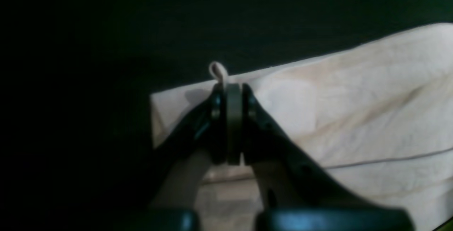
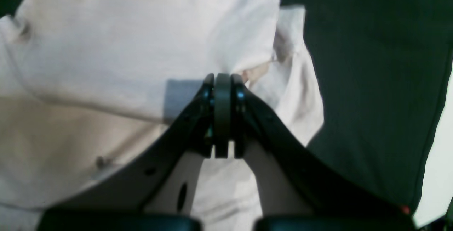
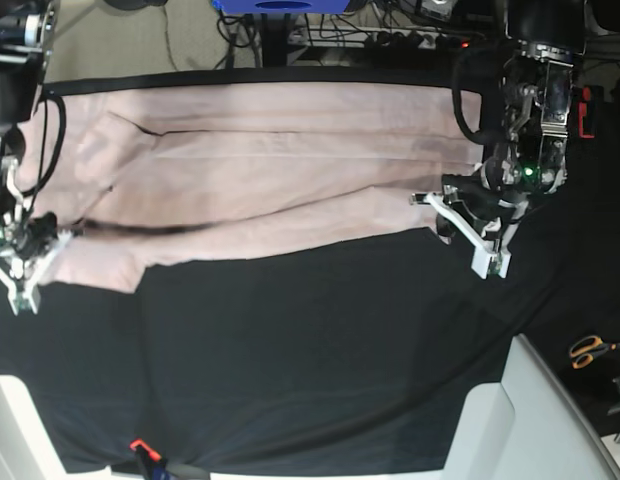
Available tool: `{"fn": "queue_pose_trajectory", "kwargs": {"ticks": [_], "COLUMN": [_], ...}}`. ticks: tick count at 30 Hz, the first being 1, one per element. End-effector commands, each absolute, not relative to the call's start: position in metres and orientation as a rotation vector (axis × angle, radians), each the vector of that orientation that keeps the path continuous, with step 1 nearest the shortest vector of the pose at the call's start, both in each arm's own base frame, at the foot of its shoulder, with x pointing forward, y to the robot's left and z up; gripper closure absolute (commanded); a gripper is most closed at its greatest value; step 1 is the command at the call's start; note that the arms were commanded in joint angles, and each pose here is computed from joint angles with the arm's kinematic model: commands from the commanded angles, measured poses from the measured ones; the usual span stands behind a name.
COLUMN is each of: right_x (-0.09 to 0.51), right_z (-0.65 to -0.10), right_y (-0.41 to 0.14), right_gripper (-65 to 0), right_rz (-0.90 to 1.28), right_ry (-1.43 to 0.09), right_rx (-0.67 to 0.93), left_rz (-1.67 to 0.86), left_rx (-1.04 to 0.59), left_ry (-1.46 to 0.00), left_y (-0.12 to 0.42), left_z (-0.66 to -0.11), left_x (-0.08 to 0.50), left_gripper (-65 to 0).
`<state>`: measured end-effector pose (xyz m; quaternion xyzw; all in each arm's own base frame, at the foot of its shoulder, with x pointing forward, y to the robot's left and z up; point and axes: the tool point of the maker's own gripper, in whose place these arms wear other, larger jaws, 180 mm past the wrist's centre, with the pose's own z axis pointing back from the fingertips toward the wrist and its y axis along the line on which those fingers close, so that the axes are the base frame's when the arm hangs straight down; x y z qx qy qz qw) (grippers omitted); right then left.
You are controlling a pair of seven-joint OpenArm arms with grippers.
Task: Fold the T-shirt properly
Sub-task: 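Drag the folded pink strip toward the robot with both grippers, then hold both strip ends and straighten the strip with both grippers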
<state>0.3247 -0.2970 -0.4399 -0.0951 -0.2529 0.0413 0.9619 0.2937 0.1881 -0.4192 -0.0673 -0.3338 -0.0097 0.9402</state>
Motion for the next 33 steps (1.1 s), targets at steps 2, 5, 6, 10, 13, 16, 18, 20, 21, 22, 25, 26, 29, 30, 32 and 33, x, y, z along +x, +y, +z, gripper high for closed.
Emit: {"fn": "queue_pose_trajectory", "kwargs": {"ticks": [2, 5, 6, 10, 13, 16, 18, 20, 21, 22, 25, 26, 29, 30, 32, 33], "right_x": [0.33, 0.319, 0.314, 0.298, 0.291, 0.287, 0.281, 0.279, 0.277, 0.273, 0.269, 0.268, 0.269, 0.269, 0.268, 0.267], "right_z": [-0.422, -0.428, -0.431, -0.442, -0.447, -0.449, -0.453, -0.453, -0.455, -0.457, -0.453, -0.452, -0.451, -0.451, -0.452, -0.453], "right_y": [-0.305, -0.302, -0.302, -0.303, -0.303, -0.304, -0.304, -0.305, -0.305, -0.305, -0.302, -0.301, -0.301, -0.301, -0.301, -0.301], "right_gripper": [0.0, 0.0, 0.0, 0.0, 0.0, 0.0, 0.0, 0.0, 0.0, 0.0, 0.0, 0.0, 0.0, 0.0, 0.0, 0.0], "right_rz": [0.059, 0.047, 0.048, 0.052, 0.054, 0.055, 0.057, 0.056, 0.057, 0.058, 0.071, 0.074, 0.074, 0.074, 0.074, 0.075], "right_ry": [-0.57, -0.552, -0.541, -0.506, -0.491, -0.48, -0.468, -0.465, -0.459, -0.451, -0.466, -0.468, -0.47, -0.47, -0.467, -0.465], "right_rx": [-0.208, -0.201, -0.201, -0.201, -0.201, -0.202, -0.203, -0.203, -0.203, -0.203, -0.209, -0.21, -0.21, -0.21, -0.21, -0.21], "left_rz": [-0.049, -0.053, -0.053, -0.064, -0.076, -0.079, -0.079, -0.079, -0.085, -0.097, -0.138, -0.146, -0.158, -0.157, -0.158, -0.158], "left_rx": [-0.122, -0.114, -0.114, -0.093, -0.072, -0.07, -0.071, -0.07, -0.059, -0.041, 0.028, 0.043, 0.059, 0.058, 0.058, 0.057], "left_ry": [-0.733, -0.732, -0.732, -0.726, -0.715, -0.707, -0.692, -0.68, -0.678, -0.674, -0.662, -0.659, -0.657, -0.655, -0.654, -0.648], "left_y": [0.194, 0.197, 0.197, 0.206, 0.214, 0.215, 0.215, 0.215, 0.217, 0.218, 0.222, 0.221, 0.221, 0.221, 0.221, 0.221], "left_z": [-0.403, -0.403, -0.403, -0.402, -0.403, -0.405, -0.41, -0.413, -0.414, -0.416, -0.422, -0.424, -0.425, -0.425, -0.425, -0.427], "left_x": [0.305, 0.305, 0.305, 0.304, 0.3, 0.297, 0.291, 0.286, 0.285, 0.283, 0.277, 0.276, 0.274, 0.274, 0.273, 0.271], "left_gripper": [0.0, 0.0, 0.0, 0.0, 0.0, 0.0, 0.0, 0.0, 0.0, 0.0, 0.0, 0.0, 0.0, 0.0, 0.0, 0.0]}}
